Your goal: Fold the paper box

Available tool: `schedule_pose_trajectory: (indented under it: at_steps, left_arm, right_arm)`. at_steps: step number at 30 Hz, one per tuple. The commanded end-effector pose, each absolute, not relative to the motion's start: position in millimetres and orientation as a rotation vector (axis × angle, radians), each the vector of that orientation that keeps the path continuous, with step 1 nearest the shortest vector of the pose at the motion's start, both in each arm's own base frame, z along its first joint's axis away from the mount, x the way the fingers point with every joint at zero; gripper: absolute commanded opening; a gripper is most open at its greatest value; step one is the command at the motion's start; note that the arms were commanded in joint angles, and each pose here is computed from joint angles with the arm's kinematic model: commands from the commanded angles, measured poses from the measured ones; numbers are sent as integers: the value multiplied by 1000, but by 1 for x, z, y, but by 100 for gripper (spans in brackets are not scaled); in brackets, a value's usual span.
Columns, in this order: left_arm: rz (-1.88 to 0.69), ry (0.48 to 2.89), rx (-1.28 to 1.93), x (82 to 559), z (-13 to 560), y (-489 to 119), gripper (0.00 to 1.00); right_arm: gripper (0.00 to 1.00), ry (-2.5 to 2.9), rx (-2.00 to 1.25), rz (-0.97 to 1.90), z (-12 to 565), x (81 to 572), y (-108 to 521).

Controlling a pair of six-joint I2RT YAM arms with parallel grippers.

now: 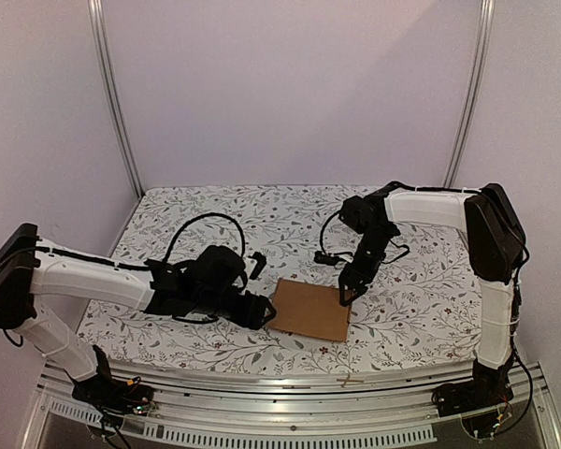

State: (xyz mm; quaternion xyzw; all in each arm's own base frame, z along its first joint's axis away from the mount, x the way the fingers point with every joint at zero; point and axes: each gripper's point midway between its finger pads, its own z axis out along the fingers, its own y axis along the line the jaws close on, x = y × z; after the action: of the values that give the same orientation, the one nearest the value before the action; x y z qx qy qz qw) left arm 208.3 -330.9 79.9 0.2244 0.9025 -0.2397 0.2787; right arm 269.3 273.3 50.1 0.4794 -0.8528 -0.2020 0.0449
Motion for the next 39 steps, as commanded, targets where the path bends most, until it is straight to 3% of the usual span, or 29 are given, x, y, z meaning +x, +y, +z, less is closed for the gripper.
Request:
schedule_pose_trajectory:
  at_steps: [1, 8, 19, 39]
  left_arm:
    - [-780, 2533, 643, 202, 68, -354, 66]
    - [-789, 2643, 626, 200, 51, -364, 57]
    - [-622, 2701, 603, 203, 43, -346, 56]
    - [-690, 2740, 625, 184, 45, -352, 52]
  right_arm:
    - [64, -2593, 1441, -627, 42, 270, 272]
    - [64, -2582, 1431, -630, 37, 269, 272]
    - [64, -2575, 1419, -628, 34, 268, 272]
    - [64, -2570, 1417, -624, 33, 268, 272]
